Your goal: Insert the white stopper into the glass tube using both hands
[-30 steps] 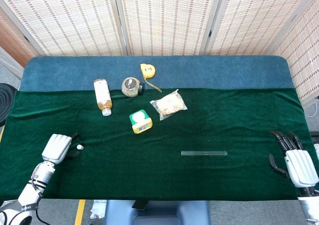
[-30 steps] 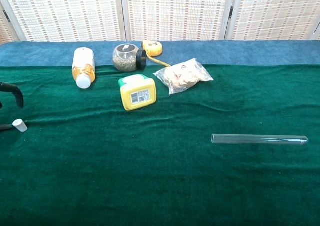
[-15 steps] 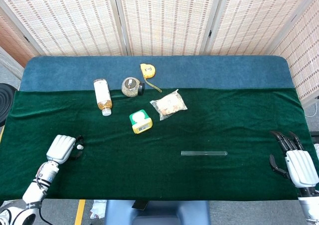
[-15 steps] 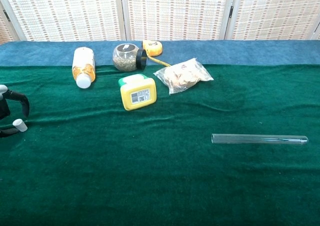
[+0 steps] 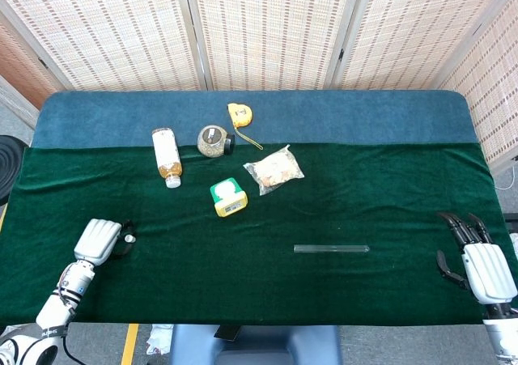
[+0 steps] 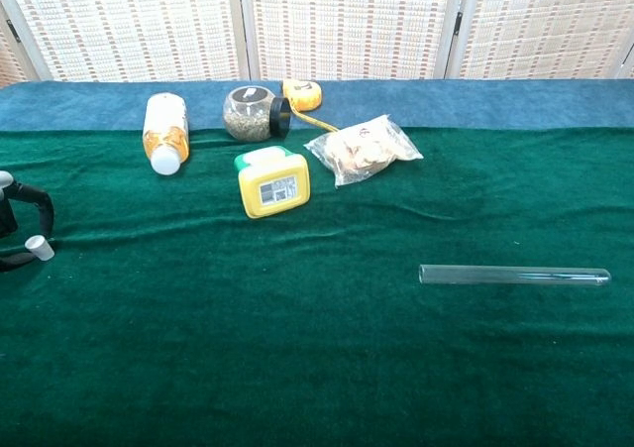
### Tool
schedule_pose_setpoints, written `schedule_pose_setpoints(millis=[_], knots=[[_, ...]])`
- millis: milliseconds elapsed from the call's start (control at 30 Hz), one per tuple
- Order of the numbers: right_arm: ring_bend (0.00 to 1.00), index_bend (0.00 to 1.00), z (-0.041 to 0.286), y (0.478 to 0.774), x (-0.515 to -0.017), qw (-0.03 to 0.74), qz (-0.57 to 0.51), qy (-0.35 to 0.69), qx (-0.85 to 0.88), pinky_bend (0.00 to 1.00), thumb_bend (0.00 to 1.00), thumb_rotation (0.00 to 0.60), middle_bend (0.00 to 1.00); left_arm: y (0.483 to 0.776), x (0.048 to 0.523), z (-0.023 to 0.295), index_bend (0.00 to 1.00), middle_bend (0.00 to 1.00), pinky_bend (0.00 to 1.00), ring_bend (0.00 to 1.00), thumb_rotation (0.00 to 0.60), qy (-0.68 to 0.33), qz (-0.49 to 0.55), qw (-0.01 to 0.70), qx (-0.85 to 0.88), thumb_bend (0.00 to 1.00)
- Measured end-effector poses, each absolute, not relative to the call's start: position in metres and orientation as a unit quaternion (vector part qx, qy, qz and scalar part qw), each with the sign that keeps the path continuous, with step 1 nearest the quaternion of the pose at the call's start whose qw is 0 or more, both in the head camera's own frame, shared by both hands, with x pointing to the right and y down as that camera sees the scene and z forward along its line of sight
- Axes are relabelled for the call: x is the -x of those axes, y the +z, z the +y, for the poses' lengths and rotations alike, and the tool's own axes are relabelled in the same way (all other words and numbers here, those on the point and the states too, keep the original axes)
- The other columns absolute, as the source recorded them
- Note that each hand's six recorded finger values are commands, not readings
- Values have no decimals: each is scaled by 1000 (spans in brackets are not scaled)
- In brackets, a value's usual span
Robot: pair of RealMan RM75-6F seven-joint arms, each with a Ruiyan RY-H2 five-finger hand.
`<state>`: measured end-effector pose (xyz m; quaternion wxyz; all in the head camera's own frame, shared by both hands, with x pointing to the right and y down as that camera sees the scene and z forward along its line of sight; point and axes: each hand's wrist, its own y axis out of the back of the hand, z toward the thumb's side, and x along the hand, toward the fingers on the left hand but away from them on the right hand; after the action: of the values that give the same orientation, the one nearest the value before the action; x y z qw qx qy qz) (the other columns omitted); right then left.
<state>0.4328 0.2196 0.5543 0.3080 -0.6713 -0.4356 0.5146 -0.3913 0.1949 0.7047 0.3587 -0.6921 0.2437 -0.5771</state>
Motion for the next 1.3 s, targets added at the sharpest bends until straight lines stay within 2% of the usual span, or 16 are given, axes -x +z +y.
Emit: schedule_pose_setpoints(millis=[833, 1300], knots=[[197, 114, 220, 553, -431, 309, -434, 516, 670, 53, 584, 600, 177, 709, 393, 194, 517, 1000, 847, 918, 600, -579, 246, 352, 693, 385], [200, 115, 219, 552, -431, 310, -434, 519, 668, 53, 584, 600, 177, 711, 395, 192, 601, 1000, 847, 920, 600, -575, 265, 326, 702, 468]])
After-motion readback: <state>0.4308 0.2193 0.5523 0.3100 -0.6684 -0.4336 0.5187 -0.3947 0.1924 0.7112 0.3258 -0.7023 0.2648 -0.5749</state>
